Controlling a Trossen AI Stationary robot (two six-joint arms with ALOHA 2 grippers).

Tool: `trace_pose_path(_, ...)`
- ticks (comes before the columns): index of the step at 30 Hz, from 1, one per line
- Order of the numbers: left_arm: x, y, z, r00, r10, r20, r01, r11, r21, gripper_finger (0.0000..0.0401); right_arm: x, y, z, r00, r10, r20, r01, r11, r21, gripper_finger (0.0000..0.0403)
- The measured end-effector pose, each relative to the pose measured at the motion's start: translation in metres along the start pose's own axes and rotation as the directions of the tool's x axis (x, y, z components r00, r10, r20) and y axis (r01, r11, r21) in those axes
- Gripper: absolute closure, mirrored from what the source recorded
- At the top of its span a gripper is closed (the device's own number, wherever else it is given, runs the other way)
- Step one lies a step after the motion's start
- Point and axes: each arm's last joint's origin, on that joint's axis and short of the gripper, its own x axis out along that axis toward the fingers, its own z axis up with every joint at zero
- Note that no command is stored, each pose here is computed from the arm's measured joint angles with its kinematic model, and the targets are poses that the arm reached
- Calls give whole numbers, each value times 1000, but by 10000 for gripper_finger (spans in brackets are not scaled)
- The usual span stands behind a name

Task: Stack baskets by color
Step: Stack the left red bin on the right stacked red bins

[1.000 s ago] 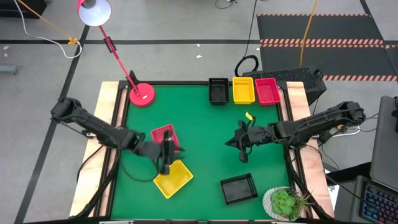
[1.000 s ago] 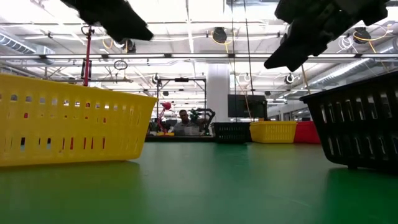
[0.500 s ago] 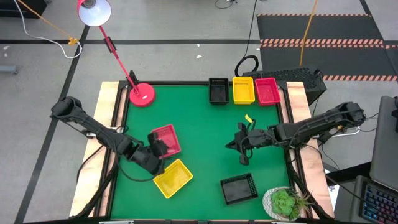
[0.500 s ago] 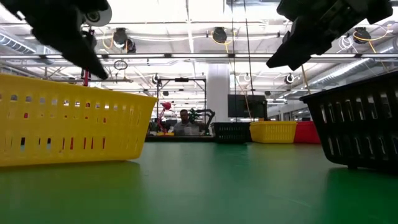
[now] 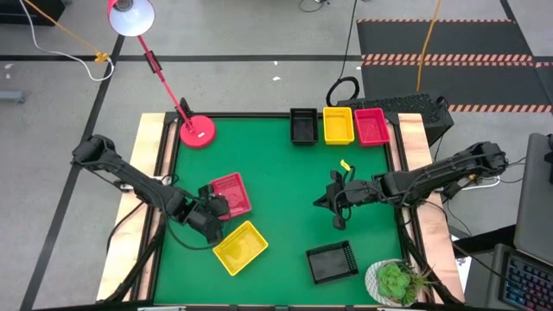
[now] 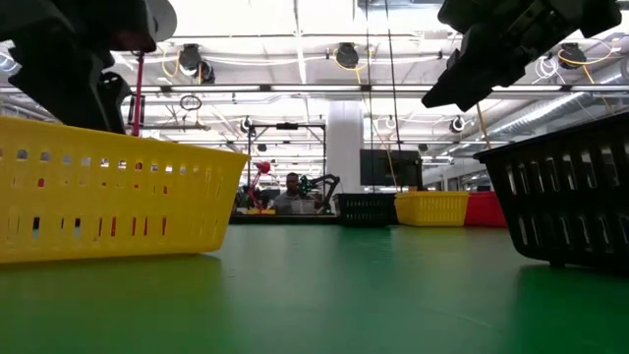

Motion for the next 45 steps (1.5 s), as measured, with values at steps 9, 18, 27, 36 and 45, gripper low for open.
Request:
trace_pose_path(9,13,-4,-3,999,32,-44,-29,998,61,234,0,0,0,1000,-1,-4,1,1000,0,403)
trace_pose_path(18,20,-6,-3,997,25,-72,-17,995,97,277,0,0,0,1000,-1,-4,1,1000,-1,403)
trace_pose_path(27,25,-1,3,997,35,-69,-27,993,115,363,0,0,0,1000,0,-3,0,1000,3,403)
trace_pose_path(36,27,4,6,996,56,-62,-50,993,107,346,0,0,0,1000,0,-1,0,1000,3,403)
trace_pose_path(45,33,11,5,995,70,-67,-64,994,89,261,0,0,0,1000,1,0,-1,1000,3,403)
